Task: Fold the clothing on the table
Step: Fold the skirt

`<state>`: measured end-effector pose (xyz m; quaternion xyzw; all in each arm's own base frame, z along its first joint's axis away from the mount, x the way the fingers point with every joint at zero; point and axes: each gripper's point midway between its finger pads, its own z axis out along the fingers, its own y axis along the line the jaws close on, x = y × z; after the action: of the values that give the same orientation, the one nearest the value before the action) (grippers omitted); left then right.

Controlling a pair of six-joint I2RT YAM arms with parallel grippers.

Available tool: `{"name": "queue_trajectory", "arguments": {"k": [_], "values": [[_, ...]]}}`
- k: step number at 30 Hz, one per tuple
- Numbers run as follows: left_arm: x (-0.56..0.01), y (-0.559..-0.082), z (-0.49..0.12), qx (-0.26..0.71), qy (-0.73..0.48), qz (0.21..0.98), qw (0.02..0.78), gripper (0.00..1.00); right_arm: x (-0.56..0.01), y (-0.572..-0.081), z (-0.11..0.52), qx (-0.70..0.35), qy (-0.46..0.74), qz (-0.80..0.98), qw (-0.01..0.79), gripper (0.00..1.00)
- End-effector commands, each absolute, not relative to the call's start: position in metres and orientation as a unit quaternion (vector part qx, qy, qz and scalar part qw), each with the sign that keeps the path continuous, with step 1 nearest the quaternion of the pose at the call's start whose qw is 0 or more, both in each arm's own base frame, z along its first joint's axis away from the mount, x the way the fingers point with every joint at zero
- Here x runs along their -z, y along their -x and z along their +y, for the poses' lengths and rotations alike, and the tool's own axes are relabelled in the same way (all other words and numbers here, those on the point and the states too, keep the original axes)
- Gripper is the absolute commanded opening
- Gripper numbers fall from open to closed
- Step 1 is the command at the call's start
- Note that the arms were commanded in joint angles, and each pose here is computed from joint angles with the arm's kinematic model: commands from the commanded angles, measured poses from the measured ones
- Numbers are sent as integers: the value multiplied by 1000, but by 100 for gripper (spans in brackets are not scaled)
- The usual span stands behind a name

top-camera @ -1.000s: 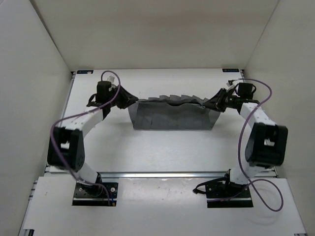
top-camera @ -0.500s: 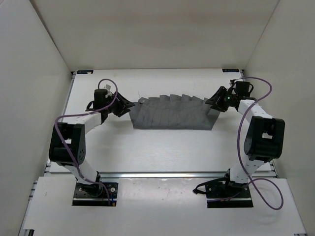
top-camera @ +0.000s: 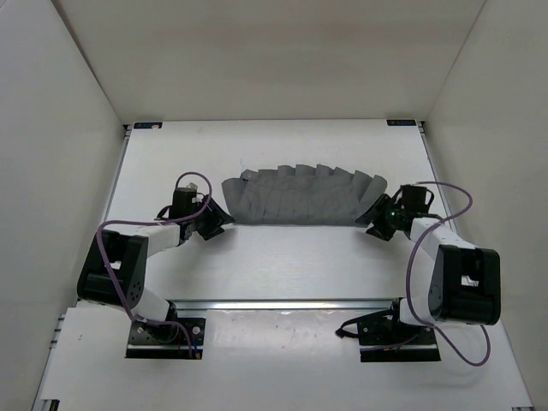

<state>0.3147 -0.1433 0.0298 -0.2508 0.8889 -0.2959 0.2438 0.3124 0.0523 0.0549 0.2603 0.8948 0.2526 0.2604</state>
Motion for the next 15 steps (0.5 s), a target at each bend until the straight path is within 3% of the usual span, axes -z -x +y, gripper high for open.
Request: {"name": "queue_trajectory", "arguments": {"k": [1, 7, 12, 15], "values": [[-46, -336, -149, 313, 259, 867, 290, 63, -60, -321, 52, -260, -289, 871, 301, 48], [-52, -349, -157, 319, 278, 849, 317, 62, -43, -316, 52, -265, -315, 864, 290, 56], [-40, -358, -170, 324, 276, 855, 296, 65, -34, -320, 49, -266, -340, 855, 288, 56], [-31, -359, -174, 316, 275, 860, 291, 65, -29, -323, 50, -271, -350, 849, 288, 51]]}}
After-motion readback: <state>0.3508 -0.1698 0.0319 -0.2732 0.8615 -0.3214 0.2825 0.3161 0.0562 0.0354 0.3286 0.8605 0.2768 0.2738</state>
